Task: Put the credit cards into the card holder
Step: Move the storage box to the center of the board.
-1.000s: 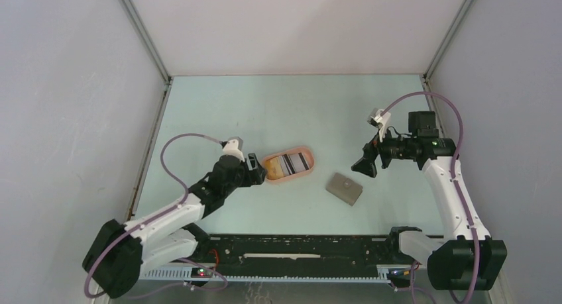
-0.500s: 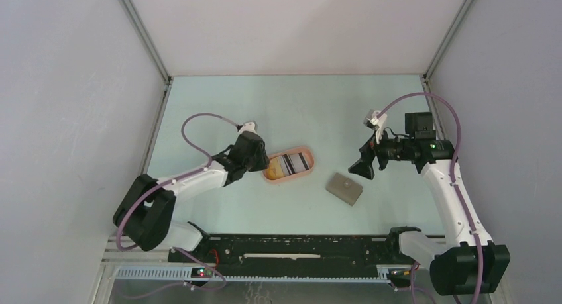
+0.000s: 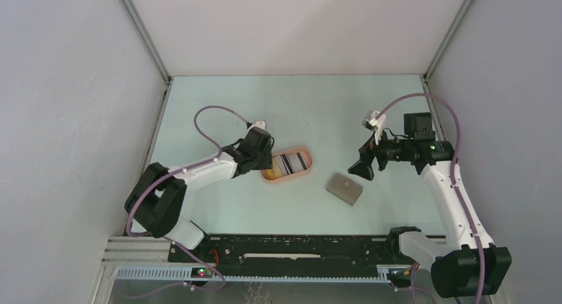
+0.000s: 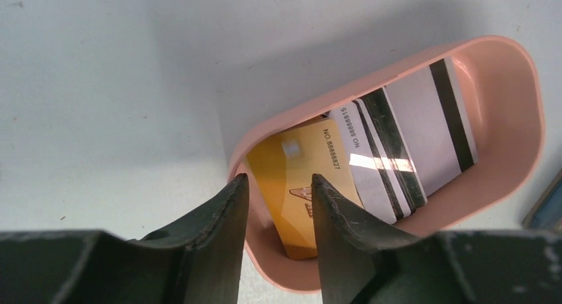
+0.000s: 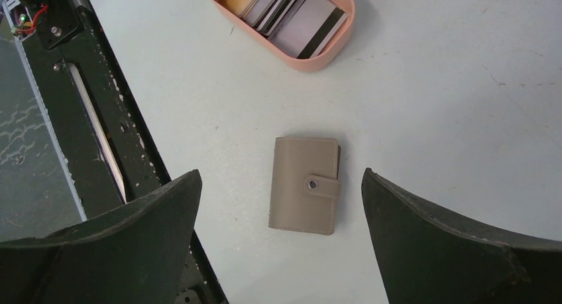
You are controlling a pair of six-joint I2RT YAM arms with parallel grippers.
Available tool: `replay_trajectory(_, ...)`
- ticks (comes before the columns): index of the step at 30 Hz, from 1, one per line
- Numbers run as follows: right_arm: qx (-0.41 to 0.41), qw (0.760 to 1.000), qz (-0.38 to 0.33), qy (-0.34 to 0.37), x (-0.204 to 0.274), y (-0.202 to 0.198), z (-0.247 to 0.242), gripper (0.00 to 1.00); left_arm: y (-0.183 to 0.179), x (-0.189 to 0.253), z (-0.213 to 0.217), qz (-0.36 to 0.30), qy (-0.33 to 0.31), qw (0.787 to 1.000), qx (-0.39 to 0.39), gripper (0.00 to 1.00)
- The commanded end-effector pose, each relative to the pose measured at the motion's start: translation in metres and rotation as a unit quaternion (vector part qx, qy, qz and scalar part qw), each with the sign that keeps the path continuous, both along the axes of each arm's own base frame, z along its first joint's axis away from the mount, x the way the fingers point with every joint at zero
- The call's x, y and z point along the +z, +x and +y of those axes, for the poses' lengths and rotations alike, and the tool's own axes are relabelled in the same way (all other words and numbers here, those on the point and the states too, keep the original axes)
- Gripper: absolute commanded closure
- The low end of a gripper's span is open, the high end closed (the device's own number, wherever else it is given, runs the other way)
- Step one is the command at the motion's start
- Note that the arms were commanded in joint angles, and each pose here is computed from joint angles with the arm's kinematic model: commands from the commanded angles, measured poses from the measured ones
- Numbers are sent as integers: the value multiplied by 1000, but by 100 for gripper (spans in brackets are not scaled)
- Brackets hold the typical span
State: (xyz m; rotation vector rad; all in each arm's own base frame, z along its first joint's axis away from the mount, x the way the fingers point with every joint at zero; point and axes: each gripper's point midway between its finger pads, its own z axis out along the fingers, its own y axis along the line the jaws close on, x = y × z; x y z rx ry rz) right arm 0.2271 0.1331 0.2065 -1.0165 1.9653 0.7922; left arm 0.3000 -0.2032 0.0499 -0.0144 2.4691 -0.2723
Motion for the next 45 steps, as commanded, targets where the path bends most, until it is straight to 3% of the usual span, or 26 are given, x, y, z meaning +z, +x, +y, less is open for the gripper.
replay_trajectory(1, 7, 1000, -12, 2, 4, 0, 4, 0, 10, 53, -14, -69, -27, 996, -39, 54)
replay_trajectory(6, 4, 1000, -11, -1, 3, 0, 3, 0, 6, 79, -1, -114, -20, 992, -46, 45)
replay_trajectory(11, 5, 1000, -9, -1, 2, 0, 4, 0, -7, 48, 22, -80, 35, 995, -40, 42)
replay_trajectory(16, 5, 1000, -8, -2, 1, 1, 4, 0, -12, 19, 22, -40, 47, 997, -49, 41)
replay_trajectory(20, 3, 1000, -6, -3, 0, 1, 3, 0, -9, 4, 20, -17, 58, 997, -46, 48)
replay_trajectory(25, 3, 1000, -6, -4, 0, 1, 3, 0, -7, -11, 14, 9, 65, 996, -55, 64)
replay_trajectory(32, 3, 1000, -6, -6, -1, 1, 2, 0, 18, 0, -9, -10, 50, 996, -66, 83)
replay_trajectory(45, -1, 1000, 0, -11, -5, 3, 0, 0, 104, 27, -116, -43, 0, 990, -131, 88)
